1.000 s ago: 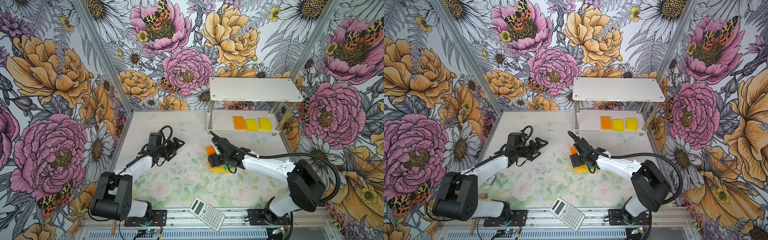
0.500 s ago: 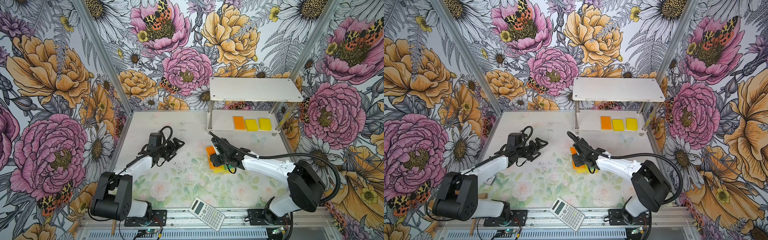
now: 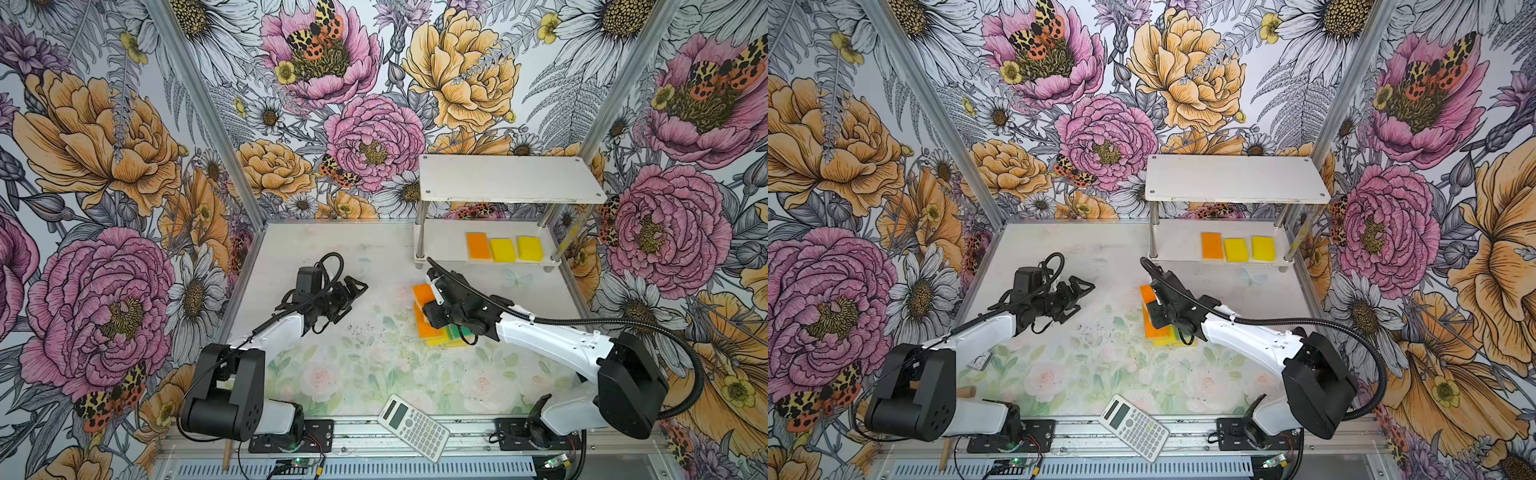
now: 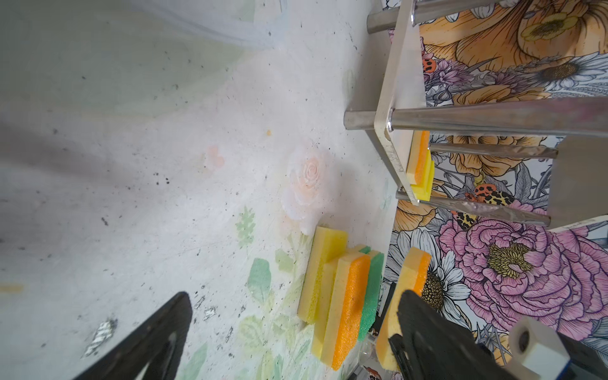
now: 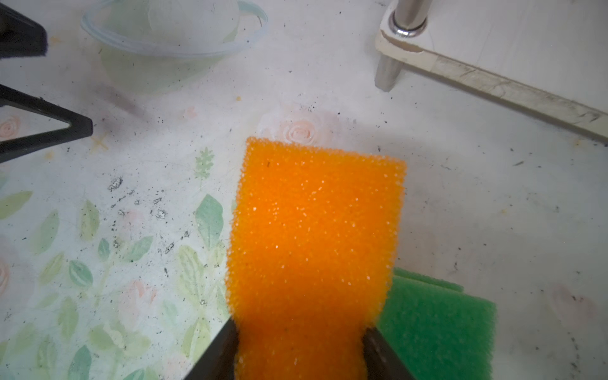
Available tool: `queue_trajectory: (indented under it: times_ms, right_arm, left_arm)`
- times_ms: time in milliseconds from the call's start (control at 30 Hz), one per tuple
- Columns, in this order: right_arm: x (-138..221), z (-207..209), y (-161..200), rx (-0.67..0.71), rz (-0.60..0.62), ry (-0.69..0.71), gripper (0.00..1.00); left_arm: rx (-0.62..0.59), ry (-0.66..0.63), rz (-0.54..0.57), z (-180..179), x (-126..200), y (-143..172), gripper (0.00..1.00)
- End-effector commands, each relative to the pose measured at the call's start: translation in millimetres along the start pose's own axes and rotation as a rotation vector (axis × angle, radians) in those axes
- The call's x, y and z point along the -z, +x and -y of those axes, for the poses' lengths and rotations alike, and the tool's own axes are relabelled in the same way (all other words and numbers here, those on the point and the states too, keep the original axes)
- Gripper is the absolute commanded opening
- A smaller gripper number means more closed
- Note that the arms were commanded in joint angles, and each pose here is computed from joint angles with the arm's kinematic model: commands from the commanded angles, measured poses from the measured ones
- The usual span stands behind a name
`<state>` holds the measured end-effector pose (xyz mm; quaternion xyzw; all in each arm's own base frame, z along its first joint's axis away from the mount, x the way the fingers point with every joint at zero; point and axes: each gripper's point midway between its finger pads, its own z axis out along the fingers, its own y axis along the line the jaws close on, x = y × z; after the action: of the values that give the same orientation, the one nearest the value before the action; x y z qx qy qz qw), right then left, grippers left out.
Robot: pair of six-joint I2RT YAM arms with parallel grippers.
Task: Arrange cleaning sponges on a shelf
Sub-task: Pick up a cleaning sponge from several cleaning sponges, then place the cleaning sponge at the shelf.
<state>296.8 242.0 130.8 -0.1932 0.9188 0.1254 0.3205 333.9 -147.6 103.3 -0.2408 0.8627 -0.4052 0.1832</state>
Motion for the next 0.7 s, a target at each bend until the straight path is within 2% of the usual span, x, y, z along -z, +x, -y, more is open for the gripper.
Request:
queue_trajectory:
  times_ms: [0,233,667]
  right_arm:
    - [20,10,-30,-0.025,0.105,0.012,0.52]
    - [29,51,-49,-0.096,0.163,0.062,0.52]
    - [11,123,-90,-0.170,0.264,0.167,0.53]
  left_arm:
    - [-0.020,0.015,0.014,1,-1,-6,0.99]
    - [-0.018,0.018,0.008,2,-4,-8,0.99]
    - [-0.021,0.031,0.000,7,-5,-13,0.99]
